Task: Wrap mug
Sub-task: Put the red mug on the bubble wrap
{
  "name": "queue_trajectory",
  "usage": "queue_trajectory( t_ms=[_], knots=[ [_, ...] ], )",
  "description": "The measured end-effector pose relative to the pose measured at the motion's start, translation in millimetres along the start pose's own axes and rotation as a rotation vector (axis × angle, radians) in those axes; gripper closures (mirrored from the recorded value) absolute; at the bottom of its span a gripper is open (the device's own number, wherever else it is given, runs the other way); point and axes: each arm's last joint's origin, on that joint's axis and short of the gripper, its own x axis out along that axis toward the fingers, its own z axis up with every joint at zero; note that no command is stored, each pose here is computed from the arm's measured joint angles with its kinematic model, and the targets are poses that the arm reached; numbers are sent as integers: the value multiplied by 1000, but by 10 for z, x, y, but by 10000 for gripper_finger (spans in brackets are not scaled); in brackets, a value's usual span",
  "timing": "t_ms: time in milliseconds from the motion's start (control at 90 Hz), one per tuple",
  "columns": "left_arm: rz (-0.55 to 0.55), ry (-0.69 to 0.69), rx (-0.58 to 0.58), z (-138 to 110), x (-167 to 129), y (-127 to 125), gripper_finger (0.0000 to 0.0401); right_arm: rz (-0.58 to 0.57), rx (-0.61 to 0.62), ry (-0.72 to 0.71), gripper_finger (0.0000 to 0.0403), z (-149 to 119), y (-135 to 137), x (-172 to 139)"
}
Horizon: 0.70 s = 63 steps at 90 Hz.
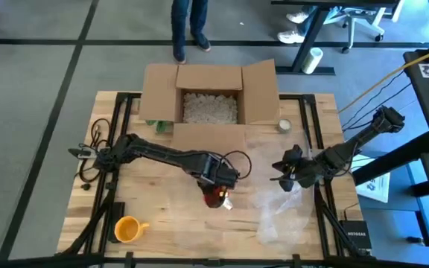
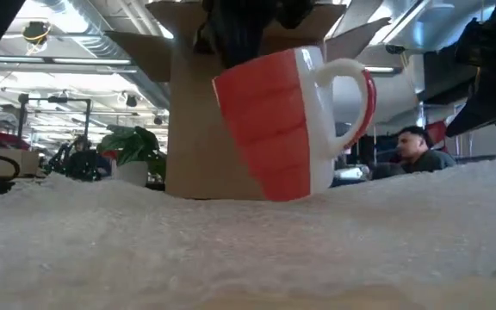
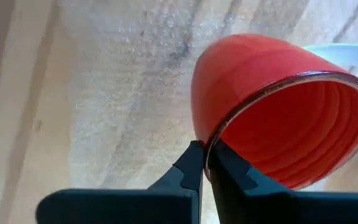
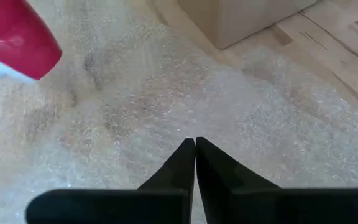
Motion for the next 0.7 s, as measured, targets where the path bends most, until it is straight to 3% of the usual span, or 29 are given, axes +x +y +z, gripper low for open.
queue_trajectory(
  t_ms=[511, 700],
  knots=[
    [-52, -35, -43, 186, 133, 63, 400, 3, 0, 2, 403, 0, 2, 0],
    [-71, -63, -33, 213, 130, 45, 365, 3, 0, 2, 403, 0, 1, 0]
  ],
)
